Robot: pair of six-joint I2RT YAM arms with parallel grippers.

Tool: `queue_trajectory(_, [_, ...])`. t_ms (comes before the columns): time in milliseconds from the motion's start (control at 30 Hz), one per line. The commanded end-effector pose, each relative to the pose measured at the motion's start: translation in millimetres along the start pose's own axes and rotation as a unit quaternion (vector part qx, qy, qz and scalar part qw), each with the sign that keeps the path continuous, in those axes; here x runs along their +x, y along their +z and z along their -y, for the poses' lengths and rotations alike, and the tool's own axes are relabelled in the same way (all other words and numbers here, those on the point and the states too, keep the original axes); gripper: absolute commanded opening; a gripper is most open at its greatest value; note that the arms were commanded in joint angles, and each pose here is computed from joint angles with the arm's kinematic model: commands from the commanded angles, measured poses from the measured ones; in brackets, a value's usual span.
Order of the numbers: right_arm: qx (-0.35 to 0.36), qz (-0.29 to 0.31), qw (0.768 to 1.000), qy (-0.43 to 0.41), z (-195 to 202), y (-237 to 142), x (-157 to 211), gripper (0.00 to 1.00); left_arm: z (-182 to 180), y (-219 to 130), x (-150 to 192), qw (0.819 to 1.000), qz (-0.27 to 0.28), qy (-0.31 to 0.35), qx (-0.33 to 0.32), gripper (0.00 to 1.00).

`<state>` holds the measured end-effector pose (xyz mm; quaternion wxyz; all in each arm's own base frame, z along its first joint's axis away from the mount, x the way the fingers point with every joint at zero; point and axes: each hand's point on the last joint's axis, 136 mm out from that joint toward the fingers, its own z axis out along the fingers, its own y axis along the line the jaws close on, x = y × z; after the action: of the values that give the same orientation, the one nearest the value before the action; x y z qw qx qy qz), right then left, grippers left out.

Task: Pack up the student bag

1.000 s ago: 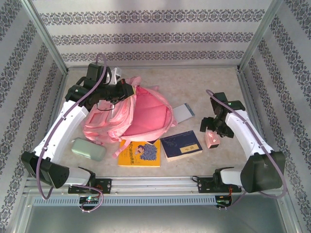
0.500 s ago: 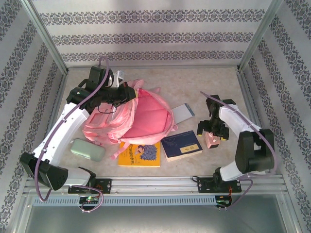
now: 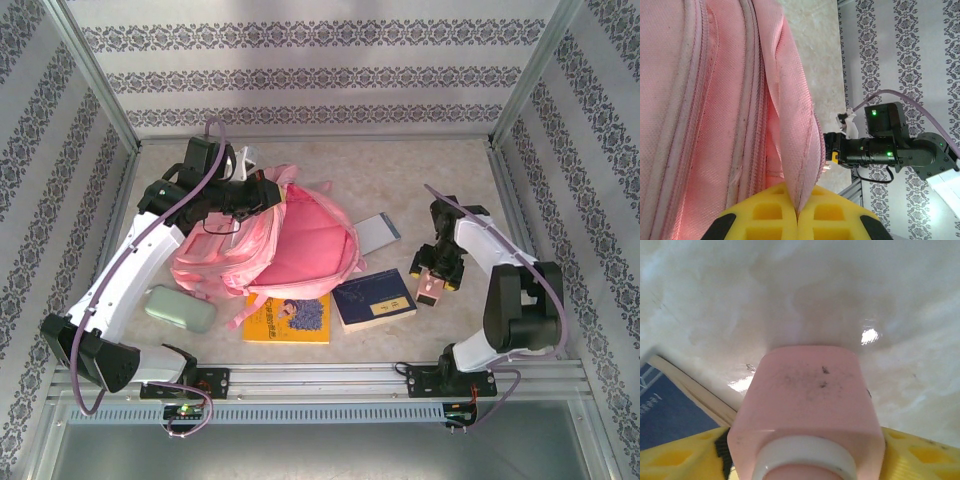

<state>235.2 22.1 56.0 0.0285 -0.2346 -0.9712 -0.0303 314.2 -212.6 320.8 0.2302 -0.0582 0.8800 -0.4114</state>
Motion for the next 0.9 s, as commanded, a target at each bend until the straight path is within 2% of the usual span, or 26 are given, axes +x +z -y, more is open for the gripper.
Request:
queue_trajectory(0, [-0.028,0.001,0.999,0.044,-5.1,-0.5,3.3,0.68,36.5,-15.1,-4.1,0.997,0.023,0.037,0.059,0.0])
queue_trajectory(100, [-0.023,-0.001,0.999,0.047,-3.8,1.1,4.4,0.7,36.7,-13.5,-3.9,0.997,0.021,0.039,0.059,0.0])
queue_trajectory(267, [0.0,0.001,0.999,0.043,2.4,2.7,8.4,0.78,36.1,-12.3,-5.6,0.997,0.023,0.039,0.058,0.0])
queue_trajectory(400, [0.013,0.0,0.998,0.056,6.5,6.2,14.1,0.78,36.0,-11.4,-6.1,0.997,0.023,0.039,0.057,0.0])
queue_trajectory(600, [0.008,0.011,0.996,0.083,8.8,11.9,20.0,0.67,36.4,-11.0,-7.3,0.997,0.024,0.038,0.057,0.0])
queue_trajectory(867, [0.019,0.06,0.995,0.079,14.8,-10.2,7.3,0.41,39.0,-13.1,-9.3,0.997,0.027,0.042,0.057,0.0])
